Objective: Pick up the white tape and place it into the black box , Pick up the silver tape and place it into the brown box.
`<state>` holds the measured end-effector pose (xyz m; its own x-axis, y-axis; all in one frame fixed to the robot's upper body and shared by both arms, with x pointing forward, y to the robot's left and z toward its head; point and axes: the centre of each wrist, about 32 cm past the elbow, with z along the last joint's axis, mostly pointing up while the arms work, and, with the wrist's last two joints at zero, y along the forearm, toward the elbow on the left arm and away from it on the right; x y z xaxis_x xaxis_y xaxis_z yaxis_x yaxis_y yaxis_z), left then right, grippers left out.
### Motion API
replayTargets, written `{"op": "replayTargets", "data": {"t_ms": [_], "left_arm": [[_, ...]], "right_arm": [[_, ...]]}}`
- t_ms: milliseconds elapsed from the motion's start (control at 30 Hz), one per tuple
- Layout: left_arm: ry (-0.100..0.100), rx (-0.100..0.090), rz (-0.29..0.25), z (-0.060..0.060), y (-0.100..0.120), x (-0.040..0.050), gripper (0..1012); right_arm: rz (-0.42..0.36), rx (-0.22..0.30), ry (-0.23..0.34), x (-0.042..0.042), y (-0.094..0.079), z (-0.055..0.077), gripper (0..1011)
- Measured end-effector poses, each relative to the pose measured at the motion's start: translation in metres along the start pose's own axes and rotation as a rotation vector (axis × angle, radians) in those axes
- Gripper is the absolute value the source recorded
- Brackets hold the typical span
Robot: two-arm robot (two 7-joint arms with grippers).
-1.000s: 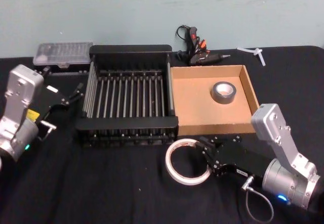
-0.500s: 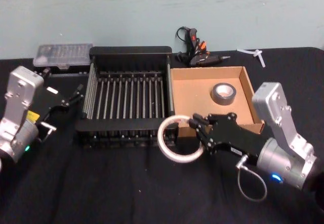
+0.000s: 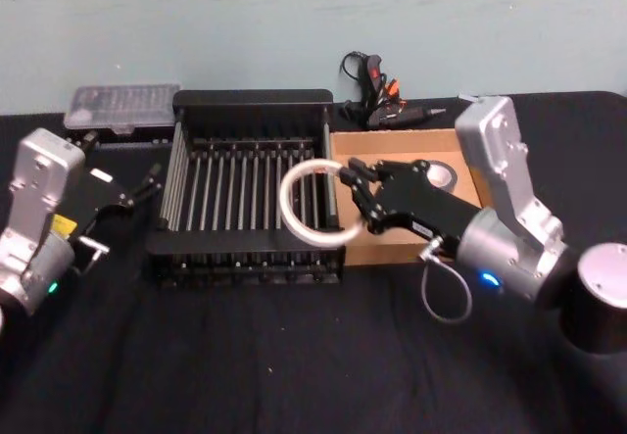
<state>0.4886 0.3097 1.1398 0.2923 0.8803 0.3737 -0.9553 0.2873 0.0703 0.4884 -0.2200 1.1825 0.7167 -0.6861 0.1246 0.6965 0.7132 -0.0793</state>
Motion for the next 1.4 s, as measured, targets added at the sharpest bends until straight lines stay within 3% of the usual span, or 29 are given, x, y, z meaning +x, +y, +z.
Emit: {"op": "replayTargets", "data": {"t_ms": [467, 767, 1100, 1400], "left_arm": [[0.0, 0.0, 0.0, 0.0, 0.0, 0.0, 1001], [0.0, 0.0, 0.0, 0.0, 0.0, 0.0, 1001], [0.0, 0.0, 0.0, 0.0, 0.0, 0.0, 1002], [0.0, 0.0, 0.0, 0.0, 0.0, 0.0, 1001]], "right_arm": [[-0.04, 0.009, -0.001, 0.0155, 0.059, 0.001, 93], [-0.073, -0.013, 0.012, 0.0149, 0.09, -0.009, 93], [-0.091, -0.071, 0.039, 0.0115, 0.111, -0.027, 93], [-0.1, -0.096, 0.05, 0.0096, 0.116, -0.033, 93]]}}
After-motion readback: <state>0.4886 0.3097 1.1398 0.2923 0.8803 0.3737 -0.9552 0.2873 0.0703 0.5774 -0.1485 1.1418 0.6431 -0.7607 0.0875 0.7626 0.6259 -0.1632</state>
